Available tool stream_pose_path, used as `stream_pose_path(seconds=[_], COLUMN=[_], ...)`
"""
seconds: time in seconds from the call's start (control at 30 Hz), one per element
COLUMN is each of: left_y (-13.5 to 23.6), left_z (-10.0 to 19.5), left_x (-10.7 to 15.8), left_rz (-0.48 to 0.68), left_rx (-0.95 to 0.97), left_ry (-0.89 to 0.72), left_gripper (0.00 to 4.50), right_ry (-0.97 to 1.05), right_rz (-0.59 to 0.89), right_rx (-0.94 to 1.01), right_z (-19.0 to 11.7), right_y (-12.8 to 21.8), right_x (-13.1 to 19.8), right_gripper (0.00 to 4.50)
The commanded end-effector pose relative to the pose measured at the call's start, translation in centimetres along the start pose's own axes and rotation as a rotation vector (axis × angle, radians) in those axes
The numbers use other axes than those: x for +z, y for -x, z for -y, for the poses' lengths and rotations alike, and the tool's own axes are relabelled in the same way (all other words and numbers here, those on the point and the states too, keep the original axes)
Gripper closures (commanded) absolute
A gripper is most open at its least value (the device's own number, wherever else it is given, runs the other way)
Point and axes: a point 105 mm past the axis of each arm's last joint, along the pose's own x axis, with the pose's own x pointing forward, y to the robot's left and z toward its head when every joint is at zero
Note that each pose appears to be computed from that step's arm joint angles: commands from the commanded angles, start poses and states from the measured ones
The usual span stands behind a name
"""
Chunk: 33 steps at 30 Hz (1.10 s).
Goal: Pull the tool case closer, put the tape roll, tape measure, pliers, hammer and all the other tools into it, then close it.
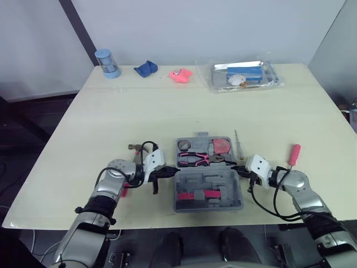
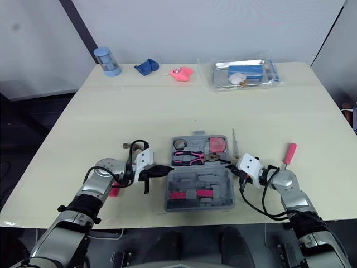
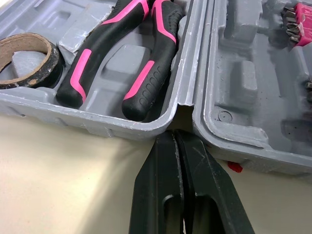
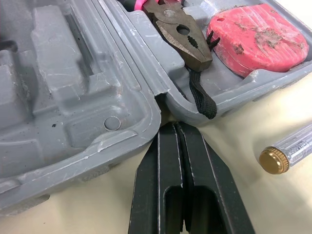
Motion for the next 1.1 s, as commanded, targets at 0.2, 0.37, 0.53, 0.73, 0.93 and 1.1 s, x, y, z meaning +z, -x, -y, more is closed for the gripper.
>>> stream_pose_path(seconds=[0.2, 0.37, 0.53, 0.73, 0.93, 1.1], left_y=[0.6, 0.7, 0.8, 1.2, 1.9, 2.4], left_z=[-0.1, -0.2, -0.2, 0.0, 0.0, -0.1], left_x=[-0.3, -0.3, -0.3, -0.5, -0.8, -0.8], left_rz=[-0.018, -0.022, -0.024, -0.027, -0.036, -0.032], left_rx=[0.008, 0.009, 0.011, 0.007, 0.026, 0.045], left_ry=[-0.001, -0.001, -0.002, 0.001, 0.009, 0.011], left_gripper=[4.41, 4.41, 4.41, 4.41, 4.41, 4.41], right_ry=[-0.002, 0.0, 0.011, 0.014, 0.009, 0.004], right_rz=[0.038, 0.032, 0.019, -0.006, -0.019, -0.009], right_rx=[0.053, 0.042, 0.017, -0.011, -0.038, -0.059], right_z=[-1.0, -0.8, -0.4, 0.2, 0.7, 1.1], right_y=[-0.4, -0.4, 0.1, 1.0, 1.8, 2.4], right_x=[1.1, 1.0, 0.7, 0.1, -0.4, -0.2], right_gripper=[4.5, 4.5, 4.5, 4.5, 4.5, 4.5])
